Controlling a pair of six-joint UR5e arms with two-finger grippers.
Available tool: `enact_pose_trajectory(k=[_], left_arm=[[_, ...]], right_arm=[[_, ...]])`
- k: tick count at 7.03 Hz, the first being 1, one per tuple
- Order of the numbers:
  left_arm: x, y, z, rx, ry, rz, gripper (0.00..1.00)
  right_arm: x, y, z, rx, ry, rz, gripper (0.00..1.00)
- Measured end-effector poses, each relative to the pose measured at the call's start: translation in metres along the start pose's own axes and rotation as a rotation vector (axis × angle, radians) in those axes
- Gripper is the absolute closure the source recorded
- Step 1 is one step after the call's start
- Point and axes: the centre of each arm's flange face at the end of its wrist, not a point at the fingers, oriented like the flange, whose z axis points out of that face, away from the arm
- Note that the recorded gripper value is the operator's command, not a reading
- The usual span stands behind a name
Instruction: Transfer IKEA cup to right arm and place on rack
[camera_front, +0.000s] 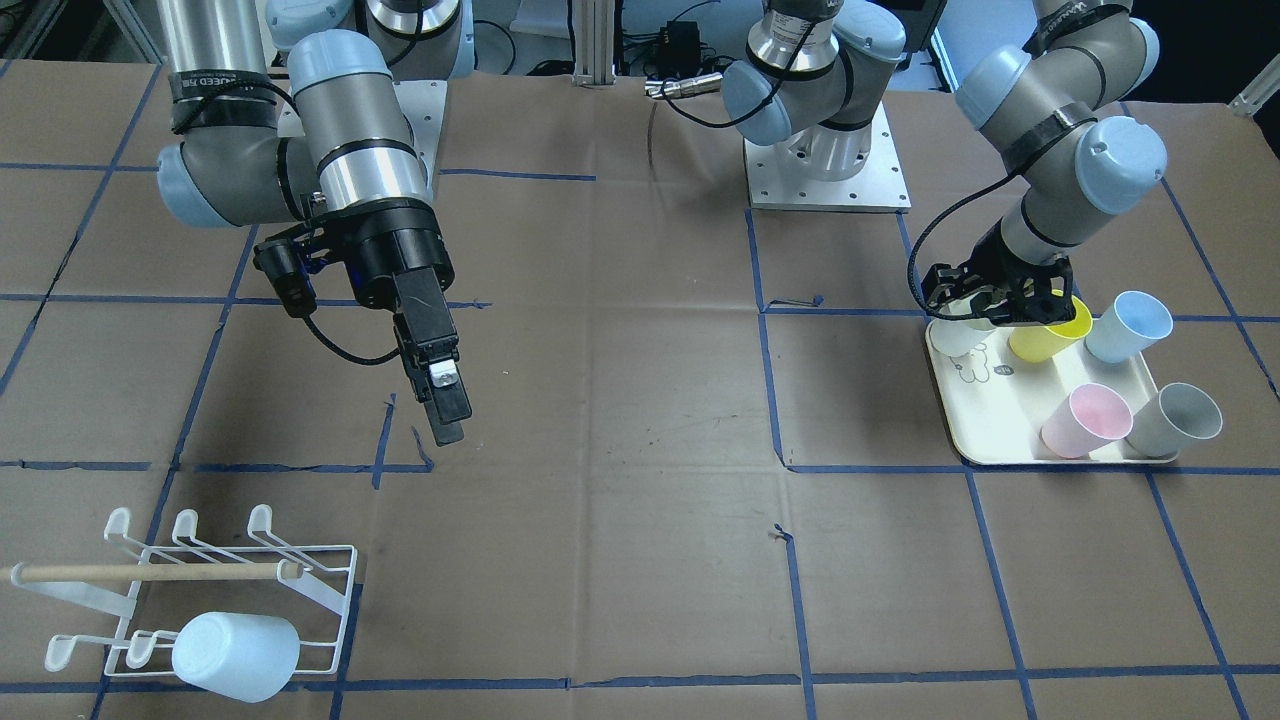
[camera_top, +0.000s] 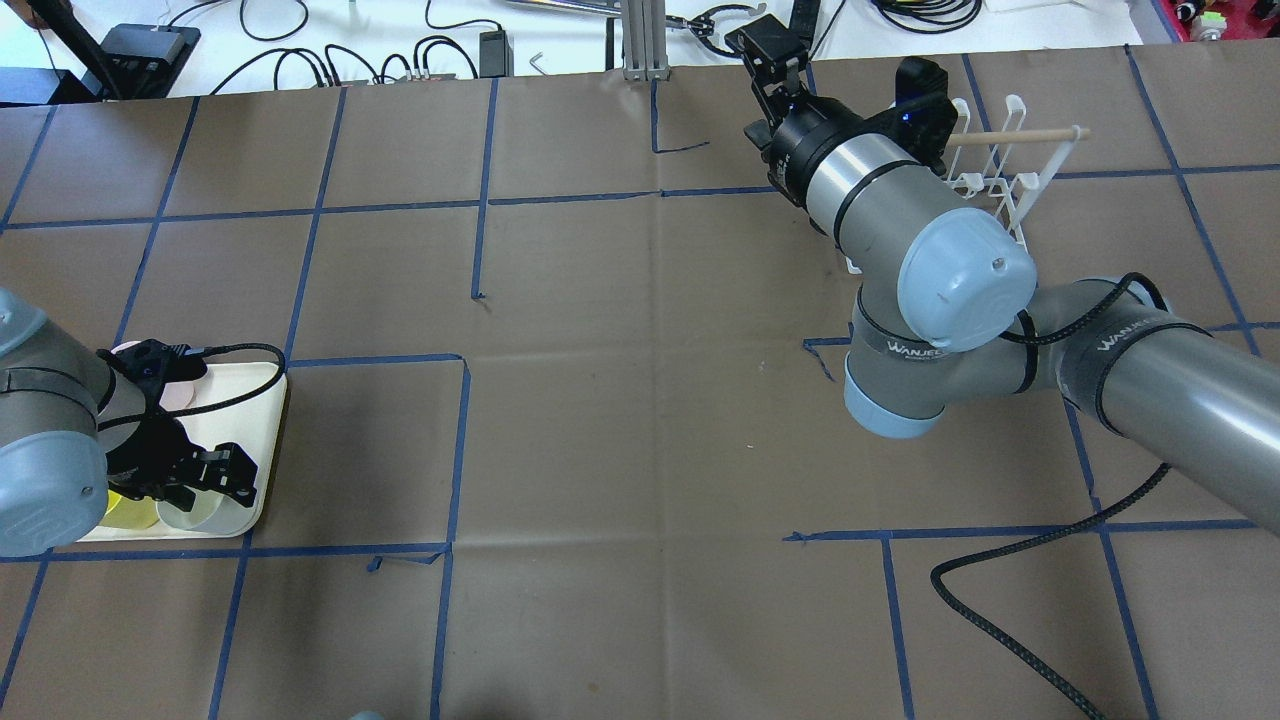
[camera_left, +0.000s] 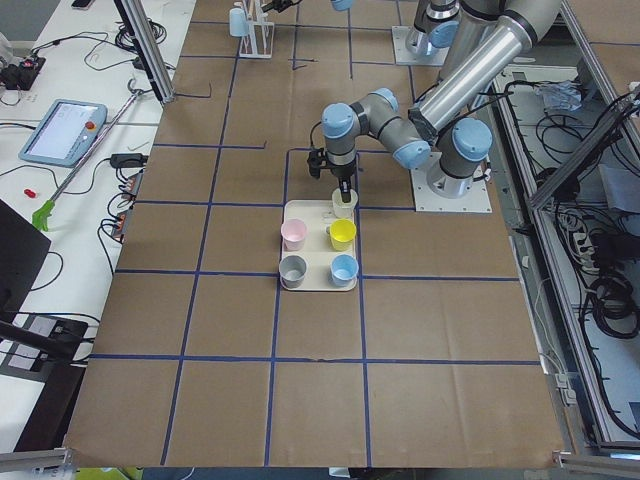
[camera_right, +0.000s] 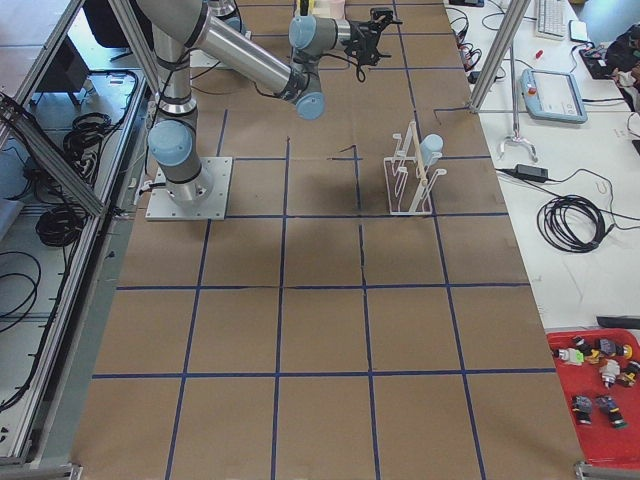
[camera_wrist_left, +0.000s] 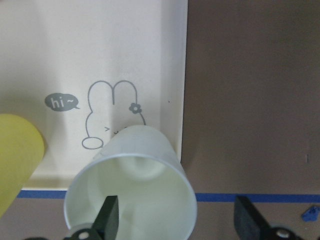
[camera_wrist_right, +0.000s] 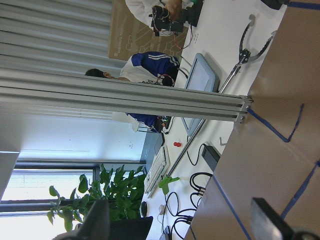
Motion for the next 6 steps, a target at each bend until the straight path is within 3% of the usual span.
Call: enact_pose_trajectory(k=[4,6], left_arm=[[-0.005,-0.008,-0.019,0.037,-0.012,-0.033,1.00],[-0.019,-0.031,-0.073,0.055,-0.006,-0.034,1.00]], right_arm=[[0.000,-0.001,0.003,0.000,-0.001,0.000,0.00],[0.000,-0.001,0.002,0.000,-0.002,0.000,0.00]])
